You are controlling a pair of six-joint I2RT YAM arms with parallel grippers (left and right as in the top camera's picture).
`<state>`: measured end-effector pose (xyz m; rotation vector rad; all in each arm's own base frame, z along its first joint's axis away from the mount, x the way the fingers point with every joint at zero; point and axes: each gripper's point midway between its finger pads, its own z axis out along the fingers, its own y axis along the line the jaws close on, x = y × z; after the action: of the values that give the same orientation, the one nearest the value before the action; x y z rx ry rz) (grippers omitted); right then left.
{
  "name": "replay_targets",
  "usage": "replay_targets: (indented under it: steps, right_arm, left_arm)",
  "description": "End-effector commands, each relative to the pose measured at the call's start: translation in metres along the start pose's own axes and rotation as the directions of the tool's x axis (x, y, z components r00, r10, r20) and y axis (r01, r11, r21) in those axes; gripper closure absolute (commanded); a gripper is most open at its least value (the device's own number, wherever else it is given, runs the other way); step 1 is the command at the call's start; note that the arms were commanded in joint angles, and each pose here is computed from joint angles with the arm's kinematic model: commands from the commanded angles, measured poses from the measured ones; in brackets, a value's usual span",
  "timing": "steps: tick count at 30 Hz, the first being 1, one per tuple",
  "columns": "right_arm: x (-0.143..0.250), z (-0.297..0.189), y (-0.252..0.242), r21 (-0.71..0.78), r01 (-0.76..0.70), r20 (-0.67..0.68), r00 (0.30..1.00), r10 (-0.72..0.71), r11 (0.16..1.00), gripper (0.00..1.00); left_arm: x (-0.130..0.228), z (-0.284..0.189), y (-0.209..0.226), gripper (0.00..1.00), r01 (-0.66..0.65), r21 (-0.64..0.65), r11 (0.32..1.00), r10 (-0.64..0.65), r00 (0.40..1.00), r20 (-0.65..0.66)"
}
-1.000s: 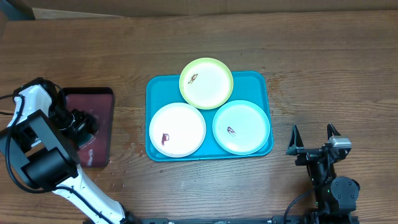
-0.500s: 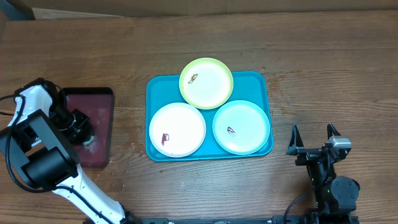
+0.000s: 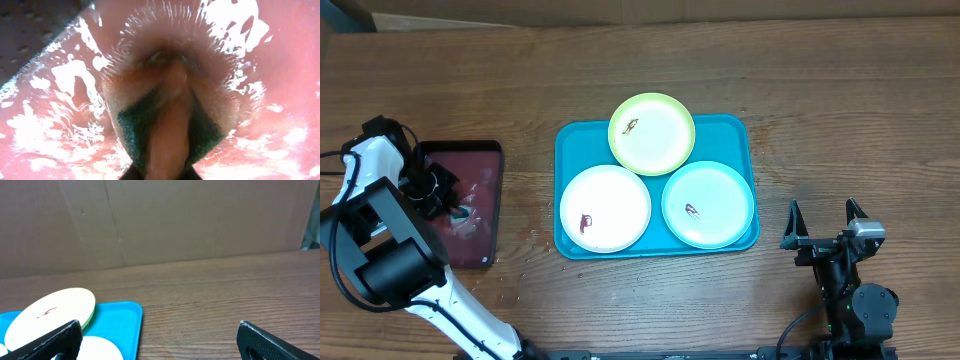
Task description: Clean dirty plates on tray and stack at the side
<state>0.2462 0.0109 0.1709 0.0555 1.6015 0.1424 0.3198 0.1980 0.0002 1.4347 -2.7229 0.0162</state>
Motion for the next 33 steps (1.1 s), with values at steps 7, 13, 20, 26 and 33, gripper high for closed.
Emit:
replay_targets:
  steps: [7, 13, 20, 26, 33]
  right_arm:
    - [0.001, 0.000, -0.001, 0.003, 0.004, 0.006, 1.000, -0.004, 1.000, 0.00]
    - [0.001, 0.000, -0.001, 0.003, 0.004, 0.006, 1.000, -0.004, 1.000, 0.00]
    - [0.001, 0.000, -0.001, 0.003, 0.004, 0.006, 1.000, -0.004, 1.000, 0.00]
    - [0.001, 0.000, -0.001, 0.003, 0.004, 0.006, 1.000, -0.004, 1.000, 0.00]
    - [0.001, 0.000, -0.001, 0.003, 0.004, 0.006, 1.000, -0.004, 1.000, 0.00]
  left_arm:
    - [-0.014, 0.010, 0.009, 0.00, 0.004, -0.067, 0.998, 0.000, 0.998, 0.058]
    - [-0.024, 0.009, 0.008, 0.00, 0.007, -0.065, 0.998, 0.000, 0.995, 0.100]
    - [-0.029, 0.008, 0.009, 0.78, 0.010, -0.076, 0.997, -0.001, 0.992, 0.124]
    - [-0.027, 0.009, 0.010, 0.83, 0.010, -0.079, 0.997, -0.001, 0.993, 0.117]
    - [-0.003, 0.010, 0.009, 0.00, 0.001, -0.057, 0.998, 0.000, 1.000, 0.008]
